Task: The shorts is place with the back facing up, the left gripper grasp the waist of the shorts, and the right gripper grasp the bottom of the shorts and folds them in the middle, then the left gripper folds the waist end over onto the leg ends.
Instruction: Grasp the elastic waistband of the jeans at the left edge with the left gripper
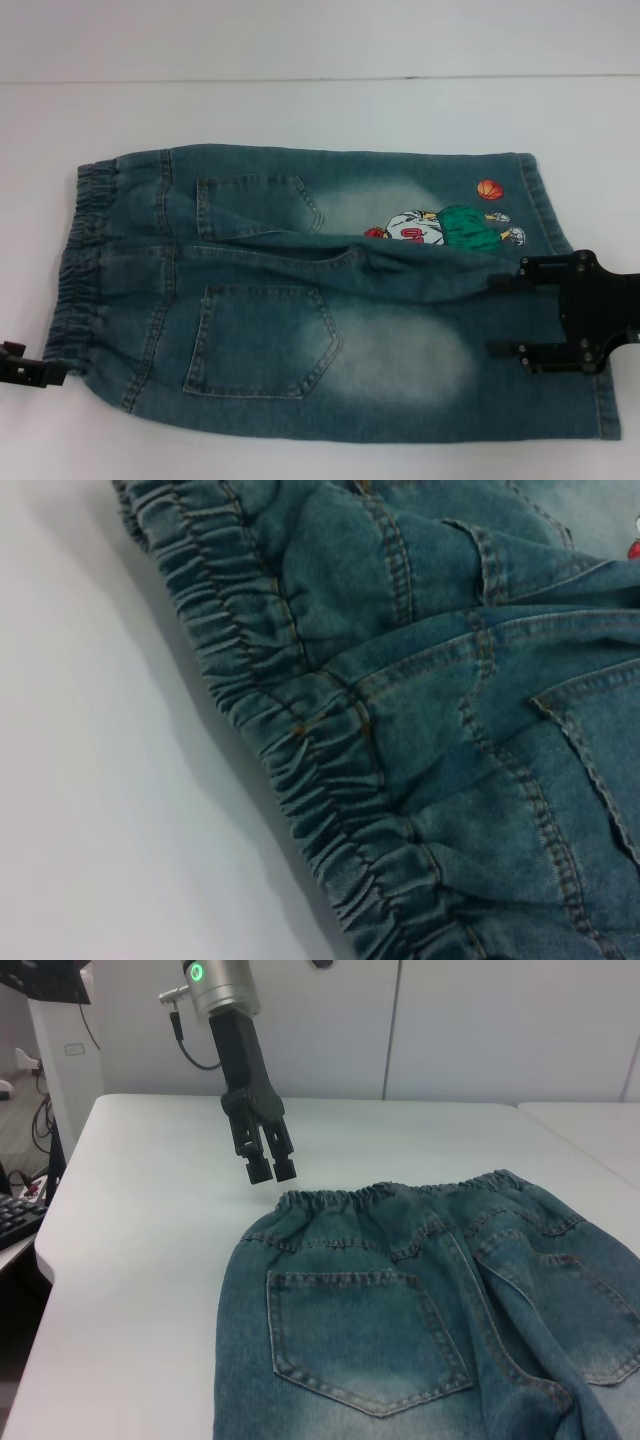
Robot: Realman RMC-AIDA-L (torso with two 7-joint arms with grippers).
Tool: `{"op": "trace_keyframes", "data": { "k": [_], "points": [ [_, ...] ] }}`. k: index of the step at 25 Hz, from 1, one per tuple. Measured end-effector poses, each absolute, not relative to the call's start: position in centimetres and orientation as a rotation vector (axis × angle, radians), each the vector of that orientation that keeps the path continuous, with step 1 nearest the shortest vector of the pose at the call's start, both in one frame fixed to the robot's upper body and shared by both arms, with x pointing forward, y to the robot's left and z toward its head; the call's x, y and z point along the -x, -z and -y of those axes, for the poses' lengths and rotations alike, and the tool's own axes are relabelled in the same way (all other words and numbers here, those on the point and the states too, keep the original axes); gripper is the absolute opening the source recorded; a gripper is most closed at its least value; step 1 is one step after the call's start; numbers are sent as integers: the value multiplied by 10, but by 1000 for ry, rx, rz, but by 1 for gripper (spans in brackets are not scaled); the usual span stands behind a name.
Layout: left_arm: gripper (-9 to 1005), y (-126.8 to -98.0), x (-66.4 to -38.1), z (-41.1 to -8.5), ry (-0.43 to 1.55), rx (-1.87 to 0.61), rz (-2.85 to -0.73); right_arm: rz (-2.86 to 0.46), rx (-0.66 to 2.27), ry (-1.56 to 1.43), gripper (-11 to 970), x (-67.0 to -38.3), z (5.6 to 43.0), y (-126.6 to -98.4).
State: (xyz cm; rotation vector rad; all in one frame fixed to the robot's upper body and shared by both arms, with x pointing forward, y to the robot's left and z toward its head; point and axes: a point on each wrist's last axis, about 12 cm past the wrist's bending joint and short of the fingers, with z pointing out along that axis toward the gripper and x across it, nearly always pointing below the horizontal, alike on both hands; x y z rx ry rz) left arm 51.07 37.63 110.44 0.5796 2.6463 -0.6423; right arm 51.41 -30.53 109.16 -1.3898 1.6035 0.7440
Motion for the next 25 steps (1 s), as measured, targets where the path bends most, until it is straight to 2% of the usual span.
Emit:
{"op": "trace_keyframes", "data": {
  "k": [25],
  "points": [
    [823,-1101,-527,-366,613,-552,-2735,-1614,1388,-724,704,-515,306,-1089]
  ]
}}
